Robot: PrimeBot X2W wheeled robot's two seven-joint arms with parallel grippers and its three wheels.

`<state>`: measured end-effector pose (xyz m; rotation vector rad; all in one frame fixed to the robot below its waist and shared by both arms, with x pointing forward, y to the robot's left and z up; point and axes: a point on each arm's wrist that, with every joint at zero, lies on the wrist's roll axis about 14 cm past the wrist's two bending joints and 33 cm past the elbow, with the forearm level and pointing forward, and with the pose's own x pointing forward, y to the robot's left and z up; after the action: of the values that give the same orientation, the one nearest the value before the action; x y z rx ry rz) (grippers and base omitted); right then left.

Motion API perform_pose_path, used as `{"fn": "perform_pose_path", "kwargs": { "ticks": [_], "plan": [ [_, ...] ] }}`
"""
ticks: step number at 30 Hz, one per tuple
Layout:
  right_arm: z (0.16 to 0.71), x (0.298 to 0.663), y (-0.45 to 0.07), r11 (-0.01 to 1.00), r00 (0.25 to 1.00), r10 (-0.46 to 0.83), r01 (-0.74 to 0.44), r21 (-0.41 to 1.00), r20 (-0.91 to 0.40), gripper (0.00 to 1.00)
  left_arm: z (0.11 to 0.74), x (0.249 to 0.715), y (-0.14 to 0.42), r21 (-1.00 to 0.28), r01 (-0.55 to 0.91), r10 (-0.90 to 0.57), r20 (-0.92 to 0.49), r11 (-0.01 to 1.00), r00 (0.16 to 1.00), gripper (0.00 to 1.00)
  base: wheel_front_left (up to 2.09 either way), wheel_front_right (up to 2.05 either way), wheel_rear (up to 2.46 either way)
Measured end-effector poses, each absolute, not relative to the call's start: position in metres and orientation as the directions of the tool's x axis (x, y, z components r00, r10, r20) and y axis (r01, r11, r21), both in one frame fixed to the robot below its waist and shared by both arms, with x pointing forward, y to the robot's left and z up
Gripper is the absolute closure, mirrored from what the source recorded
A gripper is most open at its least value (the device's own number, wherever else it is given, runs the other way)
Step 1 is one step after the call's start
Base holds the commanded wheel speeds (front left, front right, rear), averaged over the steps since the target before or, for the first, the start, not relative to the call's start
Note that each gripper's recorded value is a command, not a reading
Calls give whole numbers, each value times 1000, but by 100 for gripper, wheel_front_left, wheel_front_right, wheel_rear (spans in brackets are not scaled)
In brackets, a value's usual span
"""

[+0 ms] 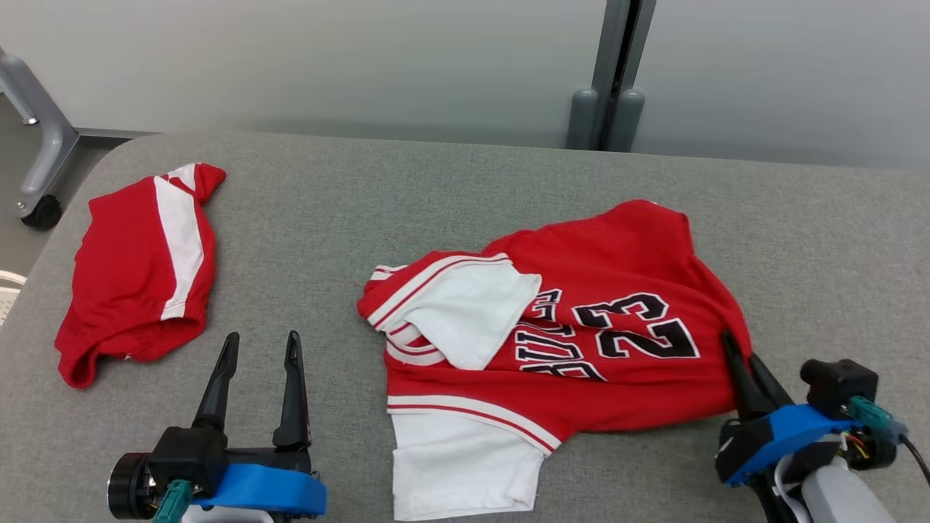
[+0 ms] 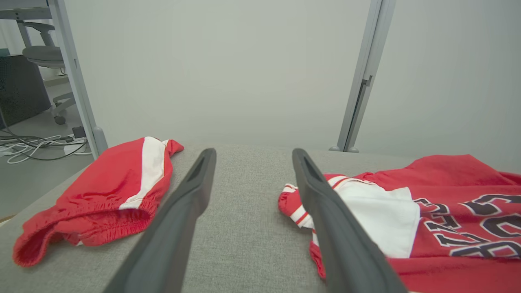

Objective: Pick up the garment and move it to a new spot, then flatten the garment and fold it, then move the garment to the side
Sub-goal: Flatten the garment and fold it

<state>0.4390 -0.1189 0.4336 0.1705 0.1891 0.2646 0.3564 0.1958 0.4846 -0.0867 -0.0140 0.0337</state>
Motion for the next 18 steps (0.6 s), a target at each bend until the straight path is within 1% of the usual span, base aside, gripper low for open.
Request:
{"fn": "perform_pose_path", "kwargs": {
  "ticks": [2,5,9,14,18],
  "plan": [
    [435,434,-138,964,961,232,-205,172,-154,100,486,357,194,-91,-28,30,16,995,999,0,0,0,0],
    [441,430,-157,977,971,195,-180,119,-137,100,486,358,191,-94,-20,21,18,995,1000,0,0,0,0],
    [448,432,-157,978,973,199,-190,80,-114,100,485,358,188,-96,-11,13,14,995,1000,0,0,0,0],
    [459,445,-114,954,951,298,-294,59,-82,100,484,359,186,-103,-6,7,12,995,1000,0,0,0,0],
    [467,453,-61,909,907,416,-413,62,-61,100,486,359,192,-101,-22,24,15,995,1000,0,0,0,0]
  ]
}}
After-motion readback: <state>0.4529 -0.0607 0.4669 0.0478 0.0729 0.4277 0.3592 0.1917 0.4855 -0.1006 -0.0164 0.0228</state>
